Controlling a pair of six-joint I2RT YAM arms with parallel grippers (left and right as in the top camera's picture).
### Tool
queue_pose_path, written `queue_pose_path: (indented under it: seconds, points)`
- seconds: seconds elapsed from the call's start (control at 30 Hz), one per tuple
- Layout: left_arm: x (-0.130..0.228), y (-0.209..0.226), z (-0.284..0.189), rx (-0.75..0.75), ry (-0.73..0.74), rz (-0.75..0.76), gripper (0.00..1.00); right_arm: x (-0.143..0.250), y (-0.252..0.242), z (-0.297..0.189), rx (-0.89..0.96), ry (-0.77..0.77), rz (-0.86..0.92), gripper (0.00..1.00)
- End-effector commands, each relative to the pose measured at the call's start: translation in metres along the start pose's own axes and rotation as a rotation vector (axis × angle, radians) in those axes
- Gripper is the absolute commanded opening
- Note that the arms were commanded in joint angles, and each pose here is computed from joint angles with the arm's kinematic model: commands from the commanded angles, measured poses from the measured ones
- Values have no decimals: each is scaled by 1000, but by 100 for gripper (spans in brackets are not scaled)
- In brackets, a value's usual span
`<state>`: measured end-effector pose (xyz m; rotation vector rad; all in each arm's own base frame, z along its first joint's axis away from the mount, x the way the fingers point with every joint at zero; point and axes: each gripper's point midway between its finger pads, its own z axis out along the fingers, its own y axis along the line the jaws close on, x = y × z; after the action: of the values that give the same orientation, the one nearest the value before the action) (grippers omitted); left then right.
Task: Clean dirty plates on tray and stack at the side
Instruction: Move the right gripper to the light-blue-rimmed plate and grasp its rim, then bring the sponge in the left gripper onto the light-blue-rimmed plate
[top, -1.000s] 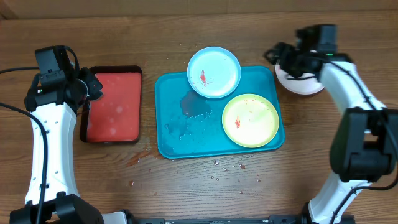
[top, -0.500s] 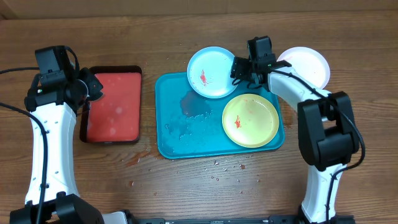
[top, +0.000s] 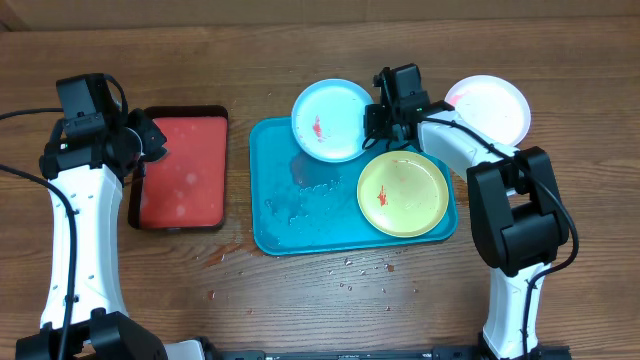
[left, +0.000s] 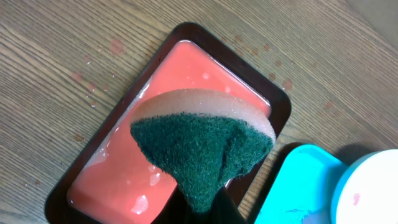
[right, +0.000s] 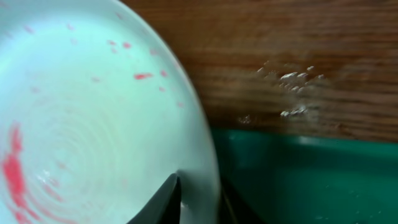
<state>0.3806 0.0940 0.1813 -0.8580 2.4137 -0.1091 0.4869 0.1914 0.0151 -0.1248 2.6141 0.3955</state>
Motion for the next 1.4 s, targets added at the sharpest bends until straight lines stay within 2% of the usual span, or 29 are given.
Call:
queue_pose_path:
  seconds: [0.0,0.3,0.43,0.57,0.63,0.77,0.93,1.13,1.23,1.37]
  points:
    - [1,-3,1,15,6,20,4,16,18,-1,-26,60,-53,15]
    - [16,-32,0,127,61,64,4,53,57,-8,-56,188,-110,14]
    - [31,-55,2,164,74,155,4,56,66,-20,-55,214,-106,26]
    - [46,-77,2,199,85,211,4,45,71,-24,-58,184,-74,28]
    - [50,-87,1,215,83,235,4,37,73,-23,-68,150,-86,33]
    - [56,-103,-1,246,75,269,4,25,78,-20,-93,93,-245,39]
    - [62,-108,-2,255,84,281,4,31,71,-8,-84,103,-395,41]
    - [69,-111,-2,269,108,284,4,41,67,5,-79,133,-387,39]
    - [80,-116,-1,282,130,299,4,39,70,5,-83,119,-389,24]
    - [98,-121,6,291,155,320,4,35,68,6,-64,107,-328,11]
